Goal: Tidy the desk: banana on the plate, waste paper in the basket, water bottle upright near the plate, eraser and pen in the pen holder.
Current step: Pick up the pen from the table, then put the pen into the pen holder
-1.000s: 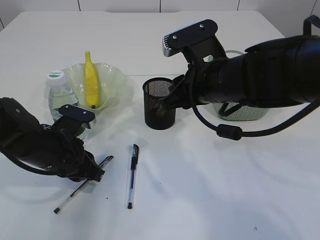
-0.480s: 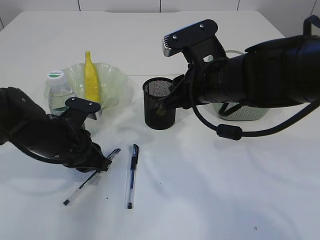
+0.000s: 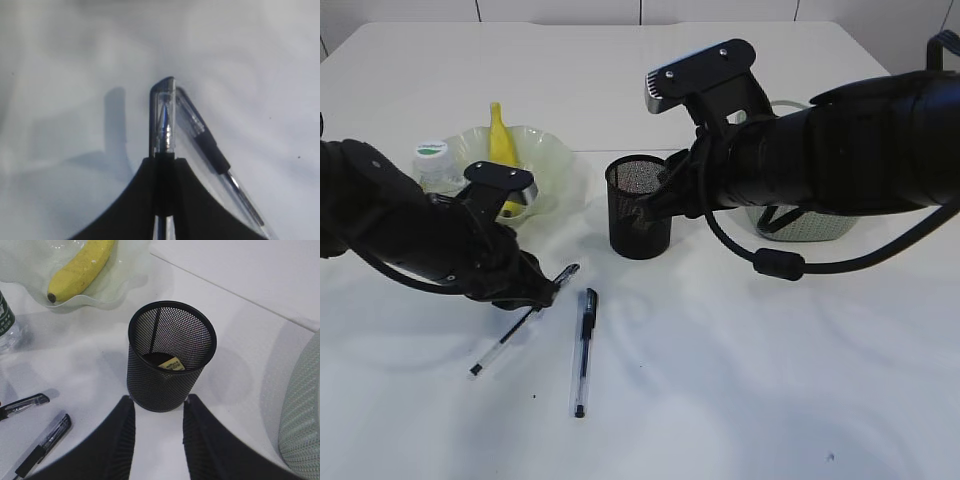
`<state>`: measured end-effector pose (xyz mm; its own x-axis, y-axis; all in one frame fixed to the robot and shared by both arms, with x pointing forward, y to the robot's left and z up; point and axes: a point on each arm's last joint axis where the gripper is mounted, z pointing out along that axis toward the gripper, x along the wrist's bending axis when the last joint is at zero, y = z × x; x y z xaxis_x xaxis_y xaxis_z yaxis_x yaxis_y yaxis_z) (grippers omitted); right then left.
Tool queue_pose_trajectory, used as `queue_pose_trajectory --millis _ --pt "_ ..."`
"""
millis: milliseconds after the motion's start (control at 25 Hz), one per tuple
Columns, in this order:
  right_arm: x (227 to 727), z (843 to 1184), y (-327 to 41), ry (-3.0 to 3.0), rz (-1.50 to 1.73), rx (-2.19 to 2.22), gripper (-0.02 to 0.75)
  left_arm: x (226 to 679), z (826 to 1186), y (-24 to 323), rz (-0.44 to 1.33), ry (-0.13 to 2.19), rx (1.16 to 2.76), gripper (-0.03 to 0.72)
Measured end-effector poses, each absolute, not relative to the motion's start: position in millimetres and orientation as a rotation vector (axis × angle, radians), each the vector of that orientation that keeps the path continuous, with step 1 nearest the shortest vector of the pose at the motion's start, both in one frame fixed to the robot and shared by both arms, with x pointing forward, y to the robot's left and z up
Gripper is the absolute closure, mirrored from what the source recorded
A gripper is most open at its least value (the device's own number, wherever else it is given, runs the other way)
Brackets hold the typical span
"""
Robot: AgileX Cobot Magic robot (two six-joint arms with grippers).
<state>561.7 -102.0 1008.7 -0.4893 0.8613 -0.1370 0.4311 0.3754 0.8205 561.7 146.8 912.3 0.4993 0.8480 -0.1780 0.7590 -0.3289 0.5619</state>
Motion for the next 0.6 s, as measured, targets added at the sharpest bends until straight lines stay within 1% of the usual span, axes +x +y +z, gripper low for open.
queue_pose_trajectory --millis 600 --pt "562 1009 -102 2.077 0.998 1.109 0.489 600 969 122 0.207 1.165 2.022 0.658"
